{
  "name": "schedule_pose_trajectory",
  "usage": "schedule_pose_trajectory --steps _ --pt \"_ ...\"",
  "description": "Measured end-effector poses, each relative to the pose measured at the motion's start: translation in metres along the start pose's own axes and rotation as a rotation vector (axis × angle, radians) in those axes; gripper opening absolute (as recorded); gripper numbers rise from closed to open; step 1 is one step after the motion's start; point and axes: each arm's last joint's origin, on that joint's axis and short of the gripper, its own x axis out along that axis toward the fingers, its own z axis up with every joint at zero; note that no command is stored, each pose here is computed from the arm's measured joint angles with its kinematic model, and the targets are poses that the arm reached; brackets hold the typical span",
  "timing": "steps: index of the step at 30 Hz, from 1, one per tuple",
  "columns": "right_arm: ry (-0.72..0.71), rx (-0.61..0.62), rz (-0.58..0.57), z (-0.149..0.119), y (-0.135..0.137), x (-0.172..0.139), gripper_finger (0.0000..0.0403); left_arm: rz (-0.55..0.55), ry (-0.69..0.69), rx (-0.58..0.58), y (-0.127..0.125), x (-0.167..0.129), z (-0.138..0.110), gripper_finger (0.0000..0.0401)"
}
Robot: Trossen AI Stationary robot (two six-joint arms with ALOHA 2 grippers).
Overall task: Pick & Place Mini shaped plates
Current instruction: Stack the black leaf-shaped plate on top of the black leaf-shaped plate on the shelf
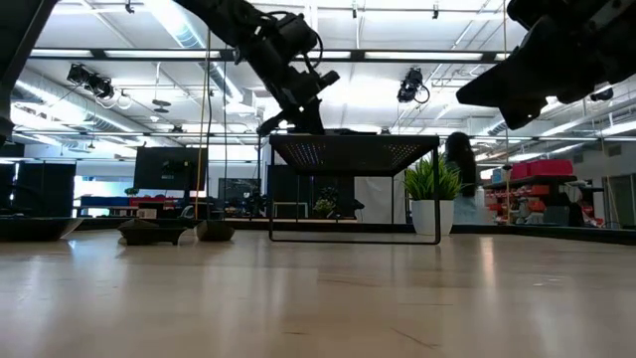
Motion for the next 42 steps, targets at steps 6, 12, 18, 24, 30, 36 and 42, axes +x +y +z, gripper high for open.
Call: schedule_pose_trajectory --steps 6,12,18,24,30,36,42 --pt "0.001 0.015 0.000 0.000 0.000 0.000 0.0013 0.016 0.021 -0.041 -0.002 0.012 -0.006 0.0007" --pt "0.005 0.011 -0.001 0.000 0.000 0.000 0.0013 0.029 0.031 -0.069 -0.001 0.013 -0.008 0.0007" --pt "0.005 0.014 -0.002 -0.001 0.000 0.000 0.0013 0.032 0.034 -0.125 -0.001 0.013 -0.010 0.0007" --pt "0.005 0.015 -0.002 -0.001 0.000 0.000 0.0013 0.018 0.017 -0.180 -0.002 0.013 -0.009 0.0022" --pt "0.005 0.015 -0.002 -0.001 0.000 0.000 0.0013 -0.009 -0.008 -0.233 -0.005 0.013 -0.007 0.0052" --pt "0.008 0.013 -0.002 -0.001 0.000 0.000 0.0013 -0.005 -0.008 -0.293 -0.003 0.009 -0.002 0.0076" --pt "0.018 -0.014 -0.006 -0.002 -0.001 0.000 0.0013 0.029 0.006 -0.322 0.012 -0.014 0.012 0.0107"
